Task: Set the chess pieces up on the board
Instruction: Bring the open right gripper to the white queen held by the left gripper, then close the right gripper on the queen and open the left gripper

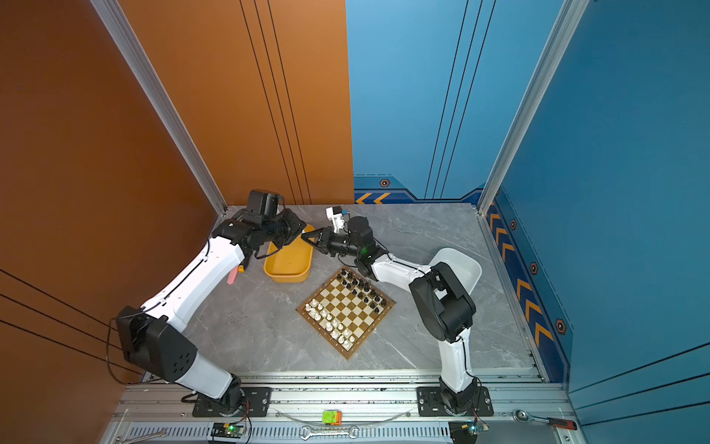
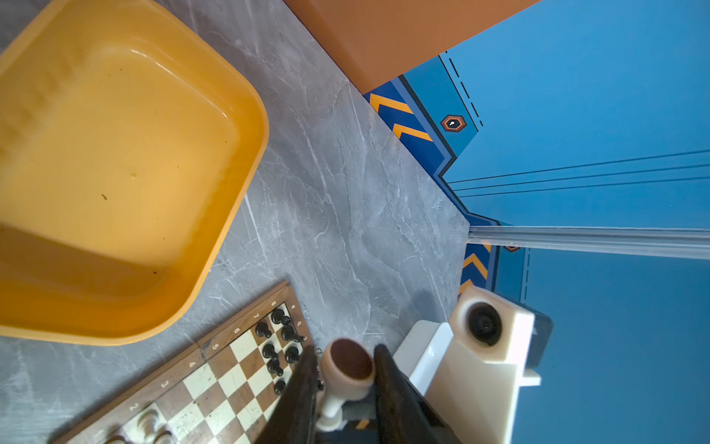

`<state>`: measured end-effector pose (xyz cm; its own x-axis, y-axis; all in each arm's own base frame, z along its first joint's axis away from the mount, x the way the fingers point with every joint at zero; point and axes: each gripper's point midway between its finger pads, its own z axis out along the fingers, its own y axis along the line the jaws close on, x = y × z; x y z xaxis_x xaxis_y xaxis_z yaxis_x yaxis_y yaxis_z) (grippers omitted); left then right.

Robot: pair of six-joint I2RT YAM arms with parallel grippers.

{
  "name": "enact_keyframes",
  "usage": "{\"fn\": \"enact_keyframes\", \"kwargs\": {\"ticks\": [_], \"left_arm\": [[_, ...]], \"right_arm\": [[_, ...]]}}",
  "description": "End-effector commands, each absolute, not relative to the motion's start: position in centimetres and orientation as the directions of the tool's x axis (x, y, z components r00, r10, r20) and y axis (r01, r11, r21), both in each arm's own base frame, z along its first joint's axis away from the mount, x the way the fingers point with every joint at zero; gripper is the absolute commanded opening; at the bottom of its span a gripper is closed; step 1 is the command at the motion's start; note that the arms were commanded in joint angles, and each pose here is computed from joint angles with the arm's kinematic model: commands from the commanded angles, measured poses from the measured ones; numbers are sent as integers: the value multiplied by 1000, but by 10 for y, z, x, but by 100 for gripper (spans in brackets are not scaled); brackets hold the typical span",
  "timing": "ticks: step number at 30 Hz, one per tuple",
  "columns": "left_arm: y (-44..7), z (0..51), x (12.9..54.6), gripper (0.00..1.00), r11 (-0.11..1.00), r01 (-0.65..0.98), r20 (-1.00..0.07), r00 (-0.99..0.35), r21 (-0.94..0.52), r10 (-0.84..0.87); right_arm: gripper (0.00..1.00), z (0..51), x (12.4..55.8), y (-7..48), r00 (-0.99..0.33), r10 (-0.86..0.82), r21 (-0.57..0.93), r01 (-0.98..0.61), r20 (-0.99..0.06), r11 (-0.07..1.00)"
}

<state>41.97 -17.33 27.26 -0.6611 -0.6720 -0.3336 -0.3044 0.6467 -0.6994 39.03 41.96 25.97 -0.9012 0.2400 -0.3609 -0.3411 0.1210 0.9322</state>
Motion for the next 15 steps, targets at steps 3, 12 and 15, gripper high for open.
{"fn": "enact_keyframes", "kwargs": {"ticks": [3, 12, 15], "left_arm": [[-174, 278, 419, 42, 657, -270, -363, -658, -704, -660], [-151, 281, 427, 52, 643, -266, -377, -628, -718, -681], [-136, 284, 432, 53, 620, -262, -371, -611, -740, -700]], "right_arm": [[15, 293, 382, 416, -877, 218, 904, -411, -427, 115], [16, 256, 373, 396, -915, 97, 887, -348, -392, 303], [16, 240, 366, 384, -927, 36, 858, -330, -374, 394]]}}
